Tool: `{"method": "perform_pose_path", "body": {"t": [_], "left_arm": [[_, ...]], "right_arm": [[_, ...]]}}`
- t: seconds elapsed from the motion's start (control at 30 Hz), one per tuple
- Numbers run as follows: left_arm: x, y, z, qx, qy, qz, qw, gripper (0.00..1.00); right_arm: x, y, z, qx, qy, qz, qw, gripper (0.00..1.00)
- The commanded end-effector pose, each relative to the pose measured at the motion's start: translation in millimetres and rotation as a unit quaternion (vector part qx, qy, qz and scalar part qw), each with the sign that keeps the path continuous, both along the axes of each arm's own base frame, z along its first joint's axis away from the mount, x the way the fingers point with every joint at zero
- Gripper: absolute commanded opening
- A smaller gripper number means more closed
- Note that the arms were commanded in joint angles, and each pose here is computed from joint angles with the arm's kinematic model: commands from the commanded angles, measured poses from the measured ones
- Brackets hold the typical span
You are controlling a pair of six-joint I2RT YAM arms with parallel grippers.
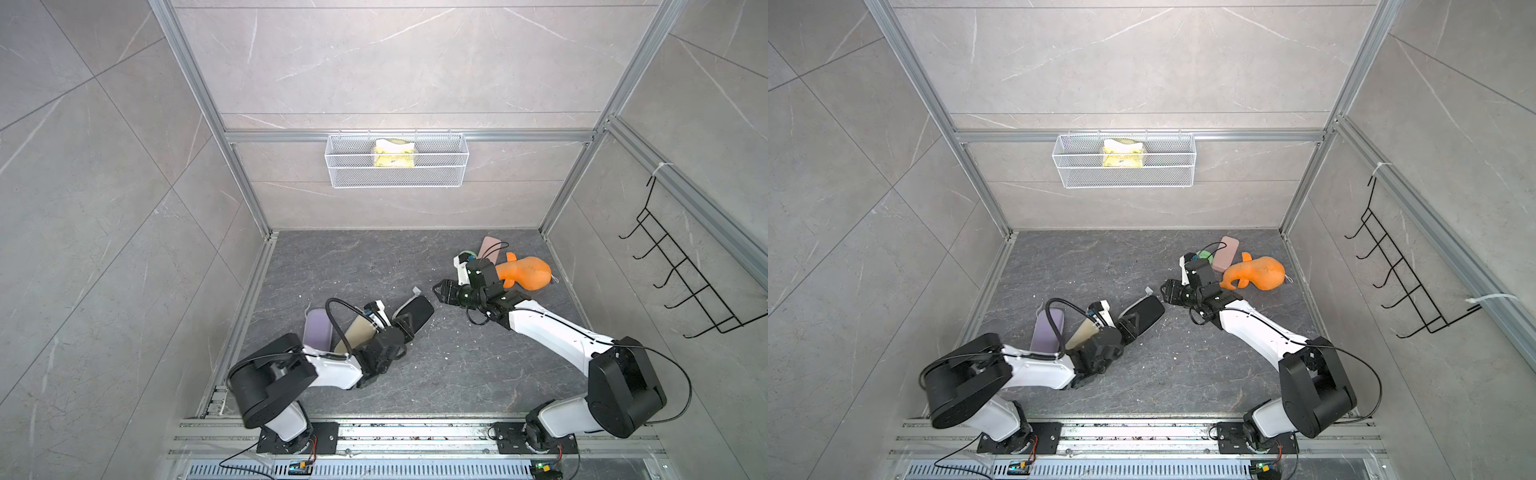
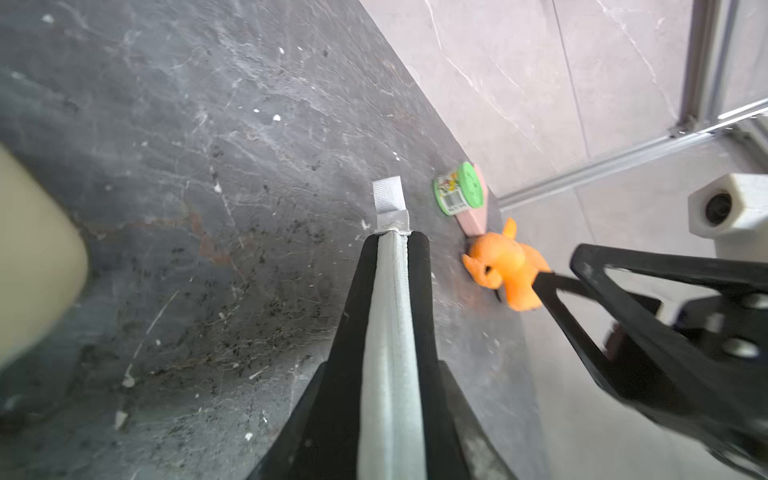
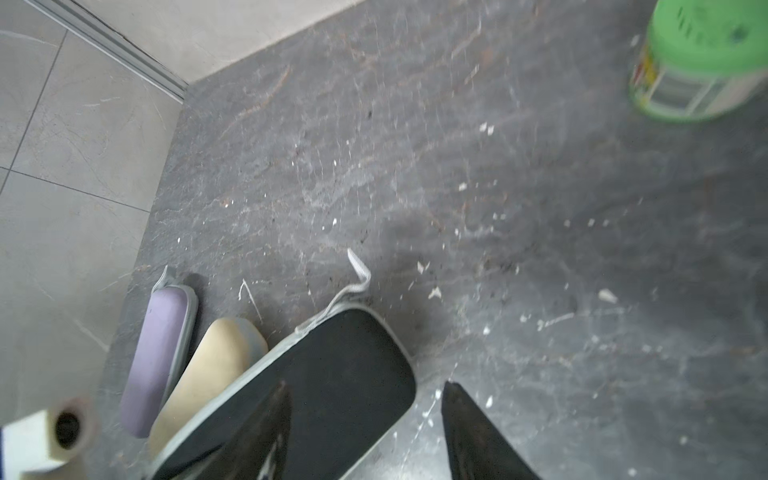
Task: Put umbrellas into zippered umbrella sleeves
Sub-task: Place the umbrella sleeve at the center of the board.
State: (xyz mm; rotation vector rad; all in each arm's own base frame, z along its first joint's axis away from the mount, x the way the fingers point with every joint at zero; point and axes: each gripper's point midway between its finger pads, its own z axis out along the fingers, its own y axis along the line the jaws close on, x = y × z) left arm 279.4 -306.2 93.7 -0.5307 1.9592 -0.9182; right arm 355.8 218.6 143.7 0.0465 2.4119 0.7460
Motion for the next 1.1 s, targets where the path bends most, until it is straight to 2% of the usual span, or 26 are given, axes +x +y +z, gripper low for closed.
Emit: {"method": "perform_pose_path", "body": {"t": [0.0, 0.1, 0.2, 0.27, 0.37, 0.53, 0.67, 0.77, 0.83, 0.93, 1.07], "left_arm": [[10.2, -10.0, 47.3, -0.091, -0.065, 0.086, 0.99, 0.34], [-3.0, -15.6, 29.1, -0.037, -0.019, 0.064, 0.997, 0.54], [-17.1, -7.7, 13.4, 0.037, 0.052, 0.054, 0.997, 0.67], [-23.8, -5.2, 5.7, 0.049, 0.078, 0.045, 0.995, 0.71], [-33.1, -3.5, -12.0, 0.032, 0.112, 0.038, 0.992, 0.79], [-43.5, -6.0, -23.4, 0.035, 0.14, 0.017, 0.989, 0.79], [-45.2, 7.1, -17.1, 0.045, 0.128, 0.019, 0.991, 0.79], [-45.1, 17.8, -5.0, 0.066, 0.109, 0.007, 0.992, 0.79], [-42.3, 24.2, 0.8, 0.085, 0.104, -0.006, 0.991, 0.79], [-36.5, 36.5, 8.1, 0.113, 0.088, -0.028, 0.989, 0.79], [-31.2, 69.1, 33.0, 0.194, 0.039, -0.03, 0.98, 0.8]], "right_arm": [[-18.7, 4.7, -23.3, 0.03, 0.09, -0.023, 0.995, 0.6], [-22.4, 4.1, -32.1, 0.029, 0.116, -0.031, 0.992, 0.61], [-28.7, 4.7, -44.1, 0.024, 0.148, -0.037, 0.988, 0.62], [-36.9, 2.7, -55.6, 0.007, 0.168, -0.049, 0.985, 0.65], [-53.9, 4.4, -73.7, -0.027, 0.173, -0.069, 0.982, 0.67], [-72.4, 16.7, -99.3, -0.036, 0.202, -0.068, 0.976, 0.7], [-73.3, 17.9, -114.0, -0.067, 0.204, -0.054, 0.975, 0.71], [-67.2, 21.6, -122.7, -0.103, 0.198, -0.018, 0.974, 0.71], [-64.4, 19.7, -130.6, -0.15, 0.2, 0.012, 0.968, 0.7], [-59.9, 27.9, -118.9, -0.174, 0.189, 0.062, 0.964, 0.69], [-40.6, 0.1, -63.1, -0.237, 0.105, 0.057, 0.964, 0.72]]}}
